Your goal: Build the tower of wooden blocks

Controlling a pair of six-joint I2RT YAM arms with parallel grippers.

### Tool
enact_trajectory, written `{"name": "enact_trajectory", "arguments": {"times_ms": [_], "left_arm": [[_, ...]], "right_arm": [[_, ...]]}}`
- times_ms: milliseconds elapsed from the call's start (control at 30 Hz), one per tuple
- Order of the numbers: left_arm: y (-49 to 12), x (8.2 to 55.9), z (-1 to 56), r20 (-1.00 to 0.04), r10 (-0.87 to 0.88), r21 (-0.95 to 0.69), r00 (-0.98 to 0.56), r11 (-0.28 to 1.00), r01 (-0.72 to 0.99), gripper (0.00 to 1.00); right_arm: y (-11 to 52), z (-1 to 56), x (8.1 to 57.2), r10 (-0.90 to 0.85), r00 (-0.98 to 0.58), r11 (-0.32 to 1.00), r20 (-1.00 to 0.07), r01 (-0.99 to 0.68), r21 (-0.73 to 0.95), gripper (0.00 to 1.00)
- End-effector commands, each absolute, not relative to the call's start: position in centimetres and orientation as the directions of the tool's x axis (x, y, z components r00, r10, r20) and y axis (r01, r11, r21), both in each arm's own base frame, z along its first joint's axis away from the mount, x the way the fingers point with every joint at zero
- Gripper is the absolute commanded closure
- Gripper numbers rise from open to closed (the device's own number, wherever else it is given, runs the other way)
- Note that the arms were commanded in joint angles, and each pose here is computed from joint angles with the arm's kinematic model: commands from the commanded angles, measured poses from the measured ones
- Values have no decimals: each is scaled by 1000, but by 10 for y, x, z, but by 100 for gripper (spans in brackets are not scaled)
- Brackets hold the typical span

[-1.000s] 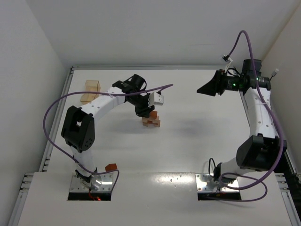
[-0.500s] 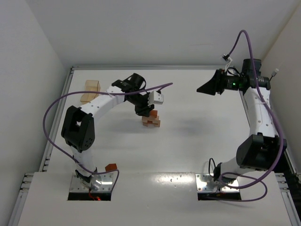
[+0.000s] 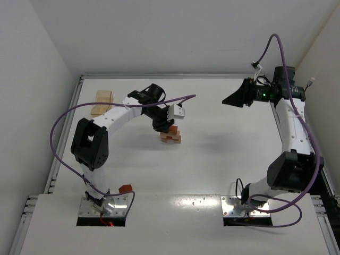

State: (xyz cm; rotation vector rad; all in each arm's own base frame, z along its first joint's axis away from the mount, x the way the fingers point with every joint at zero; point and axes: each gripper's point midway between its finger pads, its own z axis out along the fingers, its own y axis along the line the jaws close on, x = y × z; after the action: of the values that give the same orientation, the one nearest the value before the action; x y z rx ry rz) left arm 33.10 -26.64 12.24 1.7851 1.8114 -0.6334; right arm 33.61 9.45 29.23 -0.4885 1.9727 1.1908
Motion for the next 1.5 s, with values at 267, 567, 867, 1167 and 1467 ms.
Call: {"name": "enact_trajectory", "arguments": {"times_ms": [267,567,867,1167,1467], "left_arm": [[-264,338,122,-665,746,26,4,18,999,72],[-261,338,118,-651,759,32,7,18,999,51],[-264,345,147,-720,694,74,8,65,995,46],[-257,322,204,-799,601,115,8,140,983,46],[-193,268,213,-706,704,160,-73,260,952,39]], "right_arm": [[99,299,339,61,-611,460,-790,-685,565,46],[98,299,344,61,-611,460,-790,-685,565,46],[95,297,347,56,-605,480,-794,-681,553,46],[68,275,356,-120,-568,670,-814,-651,356,41],[54,252,347,-320,-500,686,-805,-708,167,34]]}}
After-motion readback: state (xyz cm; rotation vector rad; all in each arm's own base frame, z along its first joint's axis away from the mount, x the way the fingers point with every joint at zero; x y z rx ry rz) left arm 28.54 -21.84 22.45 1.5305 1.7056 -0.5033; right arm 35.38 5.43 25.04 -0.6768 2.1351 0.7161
